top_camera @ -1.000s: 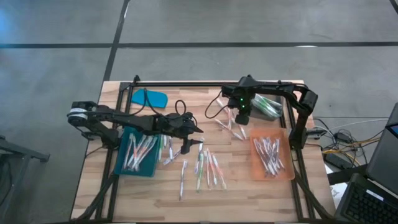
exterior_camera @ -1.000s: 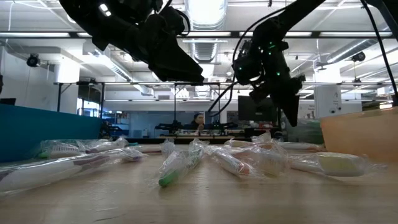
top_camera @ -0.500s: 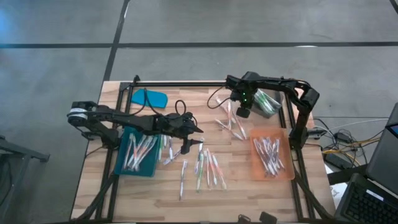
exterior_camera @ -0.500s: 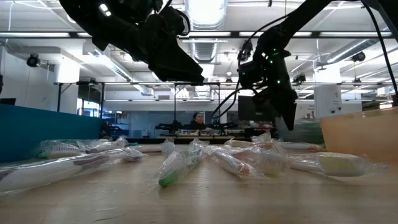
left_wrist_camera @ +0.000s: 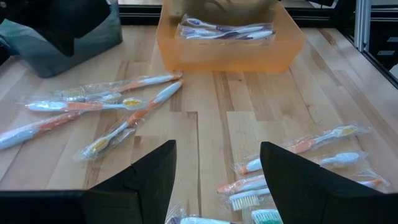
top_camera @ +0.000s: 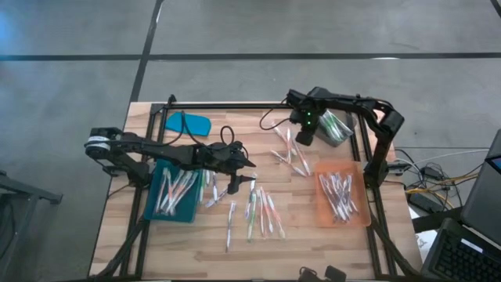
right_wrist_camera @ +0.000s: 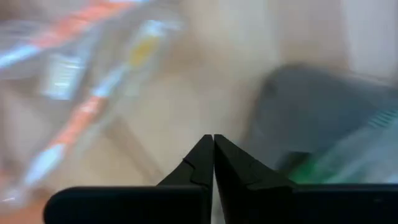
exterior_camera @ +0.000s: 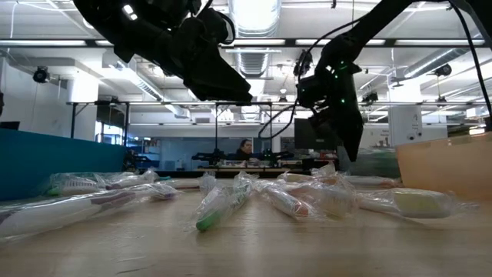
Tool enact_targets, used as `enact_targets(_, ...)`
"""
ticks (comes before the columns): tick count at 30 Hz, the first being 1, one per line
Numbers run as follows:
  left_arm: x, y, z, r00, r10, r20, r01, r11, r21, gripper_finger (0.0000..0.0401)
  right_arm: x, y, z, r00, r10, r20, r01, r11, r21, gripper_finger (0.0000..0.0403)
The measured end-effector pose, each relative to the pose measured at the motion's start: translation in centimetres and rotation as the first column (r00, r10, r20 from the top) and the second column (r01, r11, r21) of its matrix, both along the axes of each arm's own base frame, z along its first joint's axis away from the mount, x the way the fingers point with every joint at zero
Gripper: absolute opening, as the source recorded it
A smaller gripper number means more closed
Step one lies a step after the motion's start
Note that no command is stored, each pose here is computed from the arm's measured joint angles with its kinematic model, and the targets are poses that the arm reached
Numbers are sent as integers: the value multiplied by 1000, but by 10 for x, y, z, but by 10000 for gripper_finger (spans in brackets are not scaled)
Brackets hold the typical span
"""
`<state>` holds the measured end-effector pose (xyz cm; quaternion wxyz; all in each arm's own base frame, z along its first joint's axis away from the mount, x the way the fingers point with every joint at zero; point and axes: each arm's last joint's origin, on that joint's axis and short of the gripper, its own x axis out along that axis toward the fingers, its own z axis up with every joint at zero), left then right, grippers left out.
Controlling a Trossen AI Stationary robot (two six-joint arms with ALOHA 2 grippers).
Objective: Pick & Place Toothbrushes
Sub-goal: Adjust the black bin, then put the purple toothbrush into the orange bin
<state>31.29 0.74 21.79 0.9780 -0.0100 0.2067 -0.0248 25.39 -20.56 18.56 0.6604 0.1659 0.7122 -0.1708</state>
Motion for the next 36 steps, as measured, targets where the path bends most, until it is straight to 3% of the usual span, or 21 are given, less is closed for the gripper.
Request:
enact_targets(9,0,0,0,1000,0,0,0,1000,0,236,11,29,28,992,86,96,-83,996,-30,8)
enact_targets(18,0,0,0,1000,2,-1,-2,1000,-3,236,8,84,82,950,194,245,-165,977,-133,8)
enact_targets(27,0,0,0,1000,10,3,-10,1000,-22,236,-37,138,125,883,202,424,-130,973,-193,8)
enact_targets(36,0,0,0,1000,-3,0,3,1000,6,236,-87,163,111,871,96,481,-12,985,-175,8)
